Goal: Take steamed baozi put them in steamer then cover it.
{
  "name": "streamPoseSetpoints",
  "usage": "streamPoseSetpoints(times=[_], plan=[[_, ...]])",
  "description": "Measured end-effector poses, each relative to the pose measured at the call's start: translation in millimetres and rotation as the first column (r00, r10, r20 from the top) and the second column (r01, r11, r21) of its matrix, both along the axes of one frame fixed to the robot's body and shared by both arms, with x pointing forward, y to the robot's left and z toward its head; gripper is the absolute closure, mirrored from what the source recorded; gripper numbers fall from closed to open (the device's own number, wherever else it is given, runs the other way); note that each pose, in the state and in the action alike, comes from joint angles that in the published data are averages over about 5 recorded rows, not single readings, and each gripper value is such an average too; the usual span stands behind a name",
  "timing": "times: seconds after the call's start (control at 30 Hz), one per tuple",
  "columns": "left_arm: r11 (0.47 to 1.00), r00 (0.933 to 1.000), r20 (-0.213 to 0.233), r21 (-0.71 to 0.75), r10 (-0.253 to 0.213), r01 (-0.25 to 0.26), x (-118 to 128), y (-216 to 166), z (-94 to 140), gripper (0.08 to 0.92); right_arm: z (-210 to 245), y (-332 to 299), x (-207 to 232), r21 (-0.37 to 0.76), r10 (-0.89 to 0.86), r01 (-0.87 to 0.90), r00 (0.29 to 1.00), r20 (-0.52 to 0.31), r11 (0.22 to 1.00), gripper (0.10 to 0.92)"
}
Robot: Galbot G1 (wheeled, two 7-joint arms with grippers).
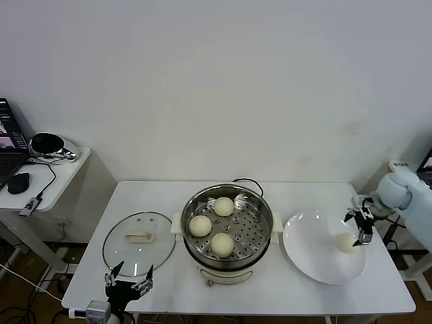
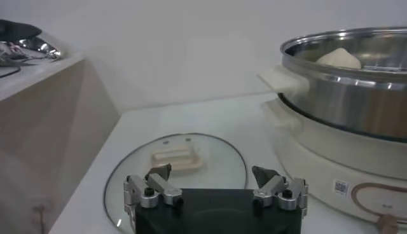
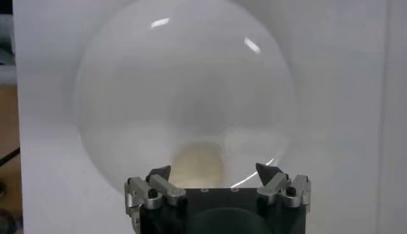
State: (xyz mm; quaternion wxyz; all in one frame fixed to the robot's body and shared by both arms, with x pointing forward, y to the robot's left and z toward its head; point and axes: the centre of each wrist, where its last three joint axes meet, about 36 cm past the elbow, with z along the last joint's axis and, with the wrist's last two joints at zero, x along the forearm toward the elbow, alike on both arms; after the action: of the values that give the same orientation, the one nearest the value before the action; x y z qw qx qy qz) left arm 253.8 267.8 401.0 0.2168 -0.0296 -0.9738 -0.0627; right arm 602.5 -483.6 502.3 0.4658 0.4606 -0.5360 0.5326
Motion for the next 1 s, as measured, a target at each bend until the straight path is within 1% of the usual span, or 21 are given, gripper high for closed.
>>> streamPoseSetpoints(times=[0.43,0.93,1.0], plan=[[1.0,1.0,-0.008,-0.001,-0.001,0.001,-2.3,-0.6,-1.7,0.177,-35.0,-6.2,2.1,0.0,-0.004,0.004,1.0,0.005,1.0,0.2],[1.0,1.0,-0.009,0.0,-0.003,0.003,-1.9,-0.2,-2.1,0.177,-50.5,-1.1,4.7,-0.001,0.0,0.0,1.0,0.005,1.0,0.2],[1.0,1.0,-0.008,0.0,-0.003,0.003,-1.8,-0.3,-2.1,0.177,-50.5,-1.4,4.5,0.001,-0.001,0.001,1.0,0.007,1.0,0.213]])
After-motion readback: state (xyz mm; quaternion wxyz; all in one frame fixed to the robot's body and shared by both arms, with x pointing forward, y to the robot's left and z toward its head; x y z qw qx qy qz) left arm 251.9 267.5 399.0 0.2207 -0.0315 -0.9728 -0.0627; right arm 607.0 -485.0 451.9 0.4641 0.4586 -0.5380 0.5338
